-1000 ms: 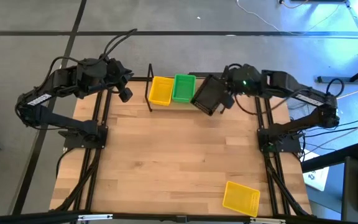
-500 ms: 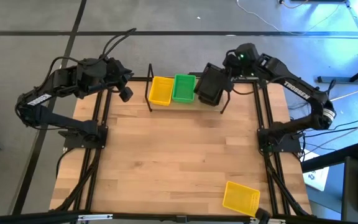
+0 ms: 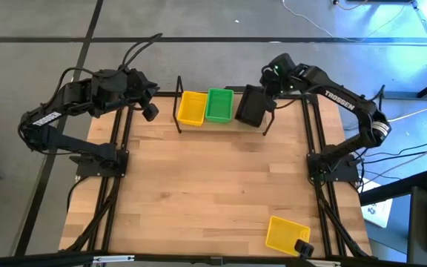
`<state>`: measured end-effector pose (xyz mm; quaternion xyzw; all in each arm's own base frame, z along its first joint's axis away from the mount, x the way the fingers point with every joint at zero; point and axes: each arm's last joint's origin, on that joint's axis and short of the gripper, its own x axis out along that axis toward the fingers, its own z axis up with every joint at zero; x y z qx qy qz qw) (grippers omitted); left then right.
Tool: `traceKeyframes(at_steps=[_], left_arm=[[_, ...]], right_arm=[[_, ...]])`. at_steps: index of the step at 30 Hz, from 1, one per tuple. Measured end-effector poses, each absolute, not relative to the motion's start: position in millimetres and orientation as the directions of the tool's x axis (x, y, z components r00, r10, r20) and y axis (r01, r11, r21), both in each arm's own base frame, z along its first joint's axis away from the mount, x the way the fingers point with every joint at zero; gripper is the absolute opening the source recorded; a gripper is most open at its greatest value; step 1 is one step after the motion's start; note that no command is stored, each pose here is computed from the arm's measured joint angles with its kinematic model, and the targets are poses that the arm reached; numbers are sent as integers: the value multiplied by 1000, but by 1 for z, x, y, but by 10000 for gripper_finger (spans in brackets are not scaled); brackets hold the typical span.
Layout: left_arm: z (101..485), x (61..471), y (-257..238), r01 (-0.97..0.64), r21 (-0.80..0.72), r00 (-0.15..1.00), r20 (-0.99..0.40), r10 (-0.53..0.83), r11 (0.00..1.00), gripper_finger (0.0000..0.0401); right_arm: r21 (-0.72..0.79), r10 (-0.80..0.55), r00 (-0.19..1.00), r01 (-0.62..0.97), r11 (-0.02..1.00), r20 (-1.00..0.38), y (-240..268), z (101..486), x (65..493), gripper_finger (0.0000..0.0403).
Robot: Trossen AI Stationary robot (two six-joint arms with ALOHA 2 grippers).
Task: Stack baskets on shelf by color
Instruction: Stack the black bin on top of the black bin on the shelf, then stack the yellow bin on top of the yellow bin on the shelf
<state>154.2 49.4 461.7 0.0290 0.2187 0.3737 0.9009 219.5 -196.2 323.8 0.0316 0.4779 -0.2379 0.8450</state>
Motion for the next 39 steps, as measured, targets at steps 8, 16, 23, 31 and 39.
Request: traceKeyframes(at_steps=[8, 16, 23, 31, 39], left_arm=[[462, 154, 49, -661, 216, 625, -372, 686, 719, 50], [462, 154, 49, -661, 216, 625, -372, 686, 719, 50], [462, 154, 49, -661, 216, 625, -372, 686, 719, 50], [462, 154, 49, -661, 216, 625, -372, 686, 719, 50], [462, 154, 49, -661, 217, 625, -372, 686, 719, 50]], right_arm=[[-217, -408, 368, 461, 860, -836, -203, 316, 222, 10], [-209, -395, 359, 459, 864, -846, -204, 312, 224, 55], [-199, -407, 373, 484, 852, -834, -206, 315, 225, 101], [-193, -442, 411, 520, 832, -797, -207, 338, 226, 115], [-145, -366, 452, 452, 880, -814, -168, 374, 229, 116]])
